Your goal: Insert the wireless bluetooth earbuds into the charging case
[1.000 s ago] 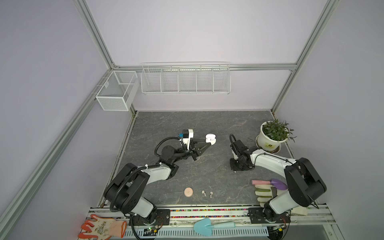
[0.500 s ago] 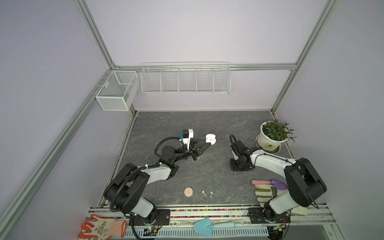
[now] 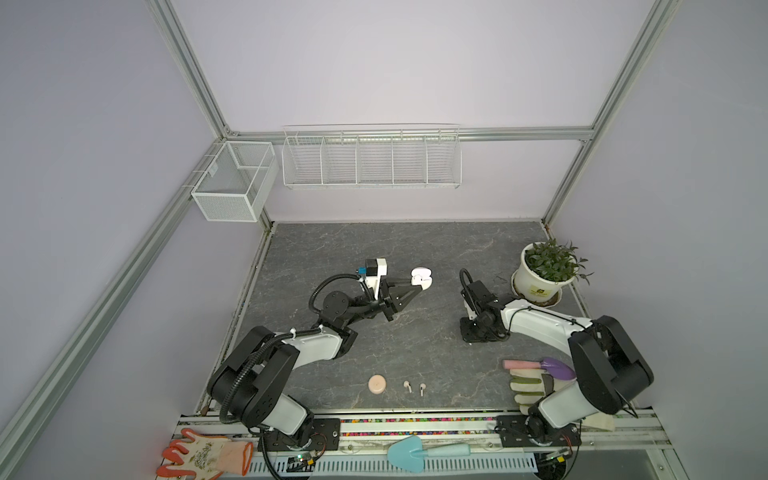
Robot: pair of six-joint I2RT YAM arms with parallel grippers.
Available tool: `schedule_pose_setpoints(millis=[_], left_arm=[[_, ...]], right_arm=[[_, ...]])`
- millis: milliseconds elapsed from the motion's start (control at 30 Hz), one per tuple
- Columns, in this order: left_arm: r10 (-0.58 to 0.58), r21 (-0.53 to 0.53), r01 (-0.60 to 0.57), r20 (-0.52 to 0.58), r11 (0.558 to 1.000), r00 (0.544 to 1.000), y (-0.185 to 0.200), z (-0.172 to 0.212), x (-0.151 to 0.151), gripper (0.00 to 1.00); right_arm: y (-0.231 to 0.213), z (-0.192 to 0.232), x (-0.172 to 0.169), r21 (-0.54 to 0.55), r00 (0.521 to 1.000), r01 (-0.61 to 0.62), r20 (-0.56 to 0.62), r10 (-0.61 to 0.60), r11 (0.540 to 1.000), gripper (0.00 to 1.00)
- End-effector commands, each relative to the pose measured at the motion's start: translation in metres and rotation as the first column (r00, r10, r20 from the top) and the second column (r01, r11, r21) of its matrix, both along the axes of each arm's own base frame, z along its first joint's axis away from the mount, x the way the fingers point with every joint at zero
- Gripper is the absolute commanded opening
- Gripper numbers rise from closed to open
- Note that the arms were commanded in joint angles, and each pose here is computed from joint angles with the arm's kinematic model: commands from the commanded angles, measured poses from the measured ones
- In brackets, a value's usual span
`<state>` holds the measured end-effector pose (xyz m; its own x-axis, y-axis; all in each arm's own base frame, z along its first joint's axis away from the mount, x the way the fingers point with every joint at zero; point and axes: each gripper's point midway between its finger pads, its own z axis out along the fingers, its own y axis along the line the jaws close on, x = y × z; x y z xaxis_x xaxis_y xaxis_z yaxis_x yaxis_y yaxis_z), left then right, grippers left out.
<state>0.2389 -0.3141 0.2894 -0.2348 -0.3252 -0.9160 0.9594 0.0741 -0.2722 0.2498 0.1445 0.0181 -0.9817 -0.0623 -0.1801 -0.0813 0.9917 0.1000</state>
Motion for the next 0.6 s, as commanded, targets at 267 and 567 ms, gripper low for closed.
schedule_pose_setpoints(millis=[267, 567], left_arm=[[-0.016, -0.016, 0.017, 0.03, 1.0, 0.999, 0.0004, 0.0053, -0.0059, 0.0], [-0.017, -0.015, 0.018, 0.026, 1.0, 1.0, 0.0001, 0.0043, -0.0056, 0.0]], right_arm=[[-0.0021, 0.0014, -0.0019, 0.008, 1.0, 0.003, 0.009, -0.003, 1.0, 0.2], [0.0014, 0.0061, 0.0028, 0.021, 0.999, -0.018, 0.031, 0.018, 1.0, 0.2]])
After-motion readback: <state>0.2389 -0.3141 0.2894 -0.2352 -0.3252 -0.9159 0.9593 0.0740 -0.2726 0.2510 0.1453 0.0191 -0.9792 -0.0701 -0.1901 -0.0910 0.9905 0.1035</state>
